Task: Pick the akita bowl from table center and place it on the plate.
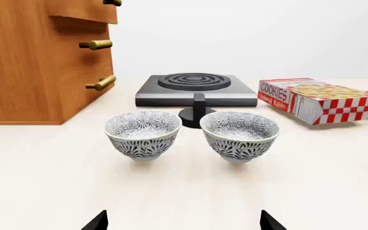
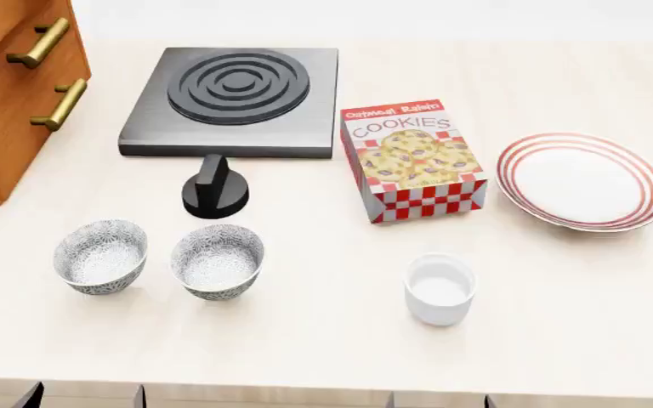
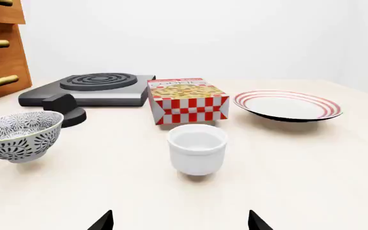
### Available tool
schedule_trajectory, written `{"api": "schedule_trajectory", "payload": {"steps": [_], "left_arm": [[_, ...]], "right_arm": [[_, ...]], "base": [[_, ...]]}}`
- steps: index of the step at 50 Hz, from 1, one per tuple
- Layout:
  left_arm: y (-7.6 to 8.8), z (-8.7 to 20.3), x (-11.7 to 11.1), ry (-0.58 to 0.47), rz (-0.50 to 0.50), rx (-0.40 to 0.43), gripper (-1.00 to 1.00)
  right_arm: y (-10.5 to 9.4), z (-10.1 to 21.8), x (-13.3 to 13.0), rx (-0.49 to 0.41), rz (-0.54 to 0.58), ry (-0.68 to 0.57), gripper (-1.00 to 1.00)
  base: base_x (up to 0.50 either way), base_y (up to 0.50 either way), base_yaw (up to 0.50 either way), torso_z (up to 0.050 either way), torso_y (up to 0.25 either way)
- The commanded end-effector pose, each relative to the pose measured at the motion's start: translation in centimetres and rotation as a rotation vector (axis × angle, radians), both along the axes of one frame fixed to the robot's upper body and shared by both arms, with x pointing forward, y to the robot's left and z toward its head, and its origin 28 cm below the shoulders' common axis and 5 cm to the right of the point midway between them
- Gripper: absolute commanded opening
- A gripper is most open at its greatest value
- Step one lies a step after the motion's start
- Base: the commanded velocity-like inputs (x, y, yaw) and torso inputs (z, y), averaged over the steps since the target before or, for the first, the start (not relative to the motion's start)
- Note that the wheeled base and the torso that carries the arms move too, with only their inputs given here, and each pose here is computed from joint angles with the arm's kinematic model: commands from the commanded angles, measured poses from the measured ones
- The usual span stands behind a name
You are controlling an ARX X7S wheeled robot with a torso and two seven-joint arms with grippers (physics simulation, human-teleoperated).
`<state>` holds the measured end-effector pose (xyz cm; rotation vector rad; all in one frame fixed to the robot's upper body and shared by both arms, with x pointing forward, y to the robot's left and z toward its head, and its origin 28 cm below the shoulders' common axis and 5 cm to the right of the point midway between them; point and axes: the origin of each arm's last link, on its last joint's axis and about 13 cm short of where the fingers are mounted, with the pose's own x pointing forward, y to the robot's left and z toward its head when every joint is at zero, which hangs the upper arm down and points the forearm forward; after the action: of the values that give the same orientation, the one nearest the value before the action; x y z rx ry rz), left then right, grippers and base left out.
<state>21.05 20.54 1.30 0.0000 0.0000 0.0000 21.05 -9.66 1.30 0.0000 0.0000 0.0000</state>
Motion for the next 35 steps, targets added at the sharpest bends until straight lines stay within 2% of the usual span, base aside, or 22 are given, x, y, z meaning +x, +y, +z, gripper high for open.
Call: {"api": "schedule_trajectory", "payload": {"steps": [1,5,13,17,24,25,26,28,29,33,35], "left_arm": [[0.1,0.3,0.2,0.004,0.009,-0.012,1.0],[0.2,0.6,0.5,0.011,0.02,-0.032,1.0],[0.3,0.5,0.8,0.029,0.022,-0.015,1.0],[0.6,1.7,1.0,0.01,0.005,-0.054,1.0],[1.4,5.8,1.6,-0.037,0.053,-0.135,1.0],[1.4,6.2,1.6,-0.045,0.052,-0.128,1.0],[1.5,6.6,1.5,-0.093,0.041,-0.067,1.0],[1.6,6.9,1.5,-0.132,0.038,-0.031,1.0],[1.8,7.3,1.8,-0.153,0.044,-0.015,1.0],[2.6,8.0,3.2,-0.162,0.105,-0.05,1.0],[2.9,8.6,3.5,-0.168,0.123,-0.099,1.0]], "right_arm": [[-0.1,0.1,0.1,-0.015,-0.028,-0.003,1.0],[-0.3,0.1,0.6,-0.023,-0.066,0.046,1.0],[-0.5,0.3,0.8,-0.001,-0.07,-0.006,1.0],[-0.7,1.3,0.9,-0.015,-0.084,-0.044,1.0],[-2.9,4.7,-0.9,0.008,-0.233,-0.154,1.0],[-3.2,5.2,-1.3,0.012,-0.258,-0.18,1.0],[-3.7,6.1,-2.3,0.022,-0.311,-0.234,1.0],[-4.4,6.8,-3.3,0.053,-0.372,-0.291,1.0],[-5.0,7.3,-4.0,0.086,-0.44,-0.327,1.0],[-5.9,7.7,-5.4,0.11,-0.513,-0.372,1.0],[-6.3,7.8,-5.8,0.101,-0.522,-0.383,1.0]], "base": [[0.0,0.0,0.0,0.0,0.0],[0.0,0.0,0.0,0.0,0.0],[0.0,0.0,0.0,0.0,0.0],[0.0,0.0,0.0,0.0,0.0],[0.0,0.0,0.0,0.0,0.0],[0.0,0.0,0.0,0.0,0.0],[0.0,0.0,0.0,0.0,0.0],[0.0,0.0,0.0,0.0,0.0],[0.0,0.0,0.0,0.0,0.0],[0.0,0.0,0.0,0.0,0.0],[0.18,0.0,0.0,0.0,0.0]]}}
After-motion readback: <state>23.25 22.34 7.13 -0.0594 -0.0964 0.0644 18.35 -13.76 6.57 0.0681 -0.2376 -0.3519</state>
